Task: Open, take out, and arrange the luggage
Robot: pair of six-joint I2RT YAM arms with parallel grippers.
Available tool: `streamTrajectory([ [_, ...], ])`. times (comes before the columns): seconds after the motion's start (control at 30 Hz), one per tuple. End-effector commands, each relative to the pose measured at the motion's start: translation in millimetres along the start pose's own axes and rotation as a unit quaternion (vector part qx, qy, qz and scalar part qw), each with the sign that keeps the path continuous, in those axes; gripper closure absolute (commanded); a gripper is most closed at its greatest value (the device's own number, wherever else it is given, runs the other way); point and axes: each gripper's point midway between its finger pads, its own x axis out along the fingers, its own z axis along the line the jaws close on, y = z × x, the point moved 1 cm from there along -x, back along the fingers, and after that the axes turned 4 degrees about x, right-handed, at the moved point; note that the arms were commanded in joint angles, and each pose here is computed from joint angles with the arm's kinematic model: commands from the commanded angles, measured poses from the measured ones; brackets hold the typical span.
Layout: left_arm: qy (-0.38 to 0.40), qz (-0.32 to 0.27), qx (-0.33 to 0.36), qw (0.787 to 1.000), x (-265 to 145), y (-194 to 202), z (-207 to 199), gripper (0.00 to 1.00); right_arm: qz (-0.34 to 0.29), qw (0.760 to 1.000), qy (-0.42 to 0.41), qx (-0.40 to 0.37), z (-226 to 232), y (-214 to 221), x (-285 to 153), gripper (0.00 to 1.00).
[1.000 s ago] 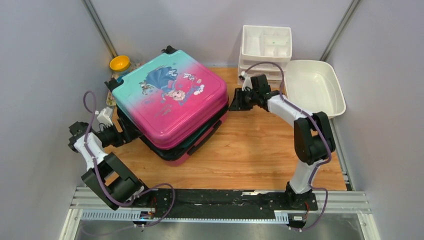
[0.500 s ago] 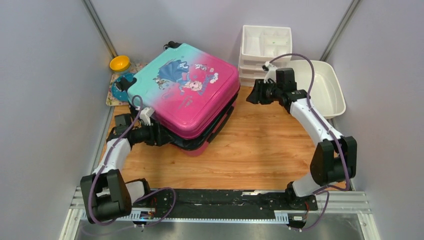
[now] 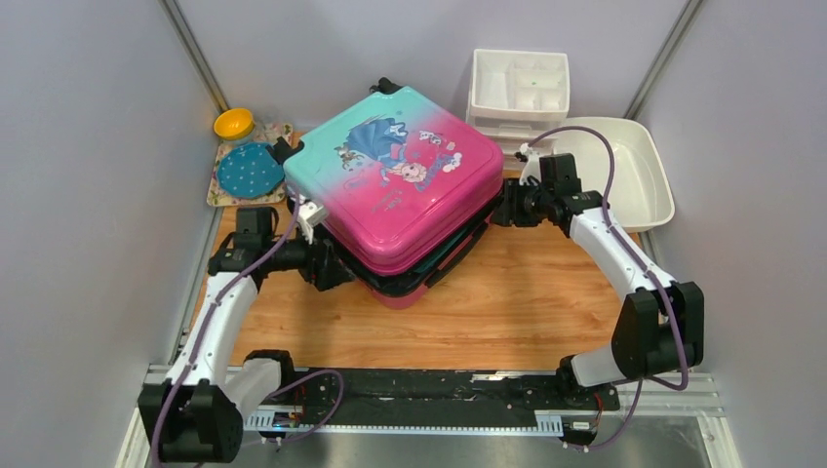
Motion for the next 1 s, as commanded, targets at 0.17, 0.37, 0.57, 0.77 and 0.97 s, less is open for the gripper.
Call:
streamTrajectory([
  [0.17, -0.044, -0.161, -0.011, 0.986, -95.4, -111.4, 12.3, 0.1, -0.024, 0.999, 0.043, 0.013, -22.7, -12.1, -6.8, 0.57],
  [0.37, -0.248, -0.308, -0.035, 0.918, -148.8, -208.0, 132.1, 0.1, -0.001, 0.999, 0.043, 0.031, -23.9, 11.7, -10.8, 0.6],
  [0.57, -0.328, -0.379, -0.043, 0.864, -169.4, -259.0, 232.8, 0.14, -0.002, 0.999, 0.051, 0.017, -28.4, 17.4, -12.4, 0.61],
  [0.77, -0.389, -0.406, -0.065, 0.824, -166.8, -280.9, 307.8, 0.11, -0.009, 0.999, 0.045, 0.015, -26.4, 17.1, -13.5, 0.58],
  [0.97, -0.421, -0.39, 0.013, 0.819, -129.1, -296.9, 330.5, 0.09, -0.001, 0.999, 0.037, 0.019, -25.2, 23.3, -11.5, 0.52],
])
